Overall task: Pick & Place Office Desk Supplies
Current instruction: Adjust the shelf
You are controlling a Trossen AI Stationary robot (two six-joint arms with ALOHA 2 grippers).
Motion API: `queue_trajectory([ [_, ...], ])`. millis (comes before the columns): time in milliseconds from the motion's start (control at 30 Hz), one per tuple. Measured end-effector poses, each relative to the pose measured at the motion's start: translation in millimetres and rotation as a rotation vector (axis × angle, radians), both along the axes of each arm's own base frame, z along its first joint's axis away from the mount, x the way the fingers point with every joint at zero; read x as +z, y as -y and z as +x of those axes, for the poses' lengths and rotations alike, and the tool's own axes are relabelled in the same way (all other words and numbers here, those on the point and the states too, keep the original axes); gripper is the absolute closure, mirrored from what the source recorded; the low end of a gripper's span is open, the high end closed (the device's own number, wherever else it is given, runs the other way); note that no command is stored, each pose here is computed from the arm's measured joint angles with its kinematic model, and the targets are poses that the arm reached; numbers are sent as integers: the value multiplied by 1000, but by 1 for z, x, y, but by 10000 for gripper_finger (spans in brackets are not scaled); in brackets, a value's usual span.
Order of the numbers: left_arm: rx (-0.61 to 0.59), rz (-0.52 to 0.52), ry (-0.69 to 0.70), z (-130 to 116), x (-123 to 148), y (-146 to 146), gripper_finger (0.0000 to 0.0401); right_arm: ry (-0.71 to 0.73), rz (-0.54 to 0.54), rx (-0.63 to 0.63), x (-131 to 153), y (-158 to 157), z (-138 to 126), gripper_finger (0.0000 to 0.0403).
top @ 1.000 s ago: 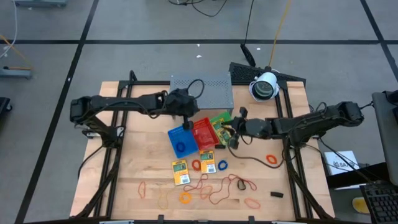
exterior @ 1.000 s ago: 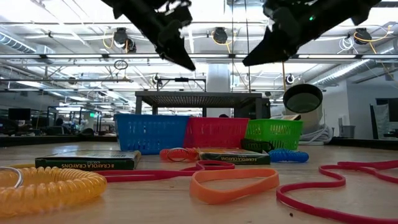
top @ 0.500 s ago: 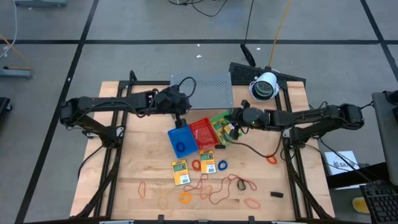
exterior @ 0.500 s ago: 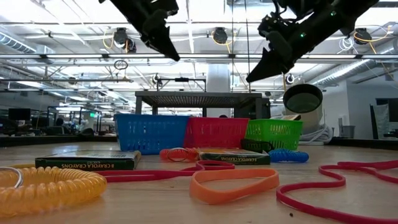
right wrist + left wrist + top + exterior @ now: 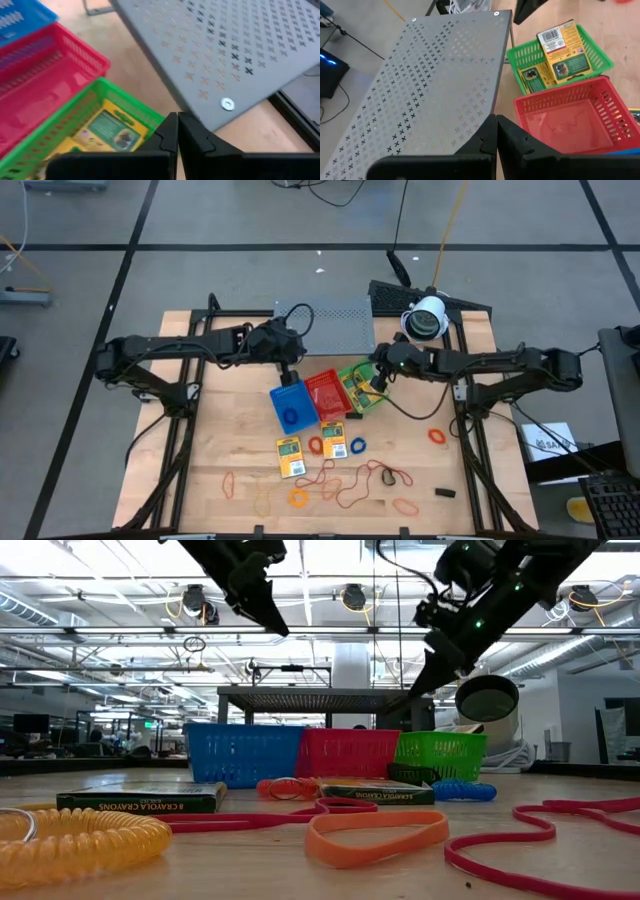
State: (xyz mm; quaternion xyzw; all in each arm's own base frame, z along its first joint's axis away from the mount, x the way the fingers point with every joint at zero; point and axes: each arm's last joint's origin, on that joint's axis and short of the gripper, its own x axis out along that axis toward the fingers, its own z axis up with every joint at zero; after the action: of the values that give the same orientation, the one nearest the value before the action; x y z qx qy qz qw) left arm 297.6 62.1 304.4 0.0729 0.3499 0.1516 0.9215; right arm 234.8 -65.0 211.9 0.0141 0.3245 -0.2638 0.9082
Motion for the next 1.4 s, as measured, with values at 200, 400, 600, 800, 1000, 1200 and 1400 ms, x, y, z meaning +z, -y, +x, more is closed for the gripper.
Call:
queue_trajectory([
  [200, 0, -1, -1, 0, 0, 0, 394, -39, 11, -18, -10, 12, 3, 403],
  [400, 1, -1, 0, 0, 0, 0, 396, -21, -37, -33, -12, 15, 9, 403],
  [600, 3, -9, -32, -2, -2, 0, 397, -11, -39, -40, -12, 16, 10, 403],
  [800, 23, -49, -123, -9, -10, 2, 398, 4, 18, -1, -13, 15, 10, 403],
  [1000, 82, -103, -256, -20, -22, 4, 398, 13, 35, 16, -13, 15, 11, 403],
  [1200, 77, -135, -310, -26, -40, 5, 399, 14, 38, 21, -13, 13, 11, 403],
  [1400, 27, -215, -339, -29, -53, 9, 399, -14, 51, 81, -15, 1, 13, 403],
])
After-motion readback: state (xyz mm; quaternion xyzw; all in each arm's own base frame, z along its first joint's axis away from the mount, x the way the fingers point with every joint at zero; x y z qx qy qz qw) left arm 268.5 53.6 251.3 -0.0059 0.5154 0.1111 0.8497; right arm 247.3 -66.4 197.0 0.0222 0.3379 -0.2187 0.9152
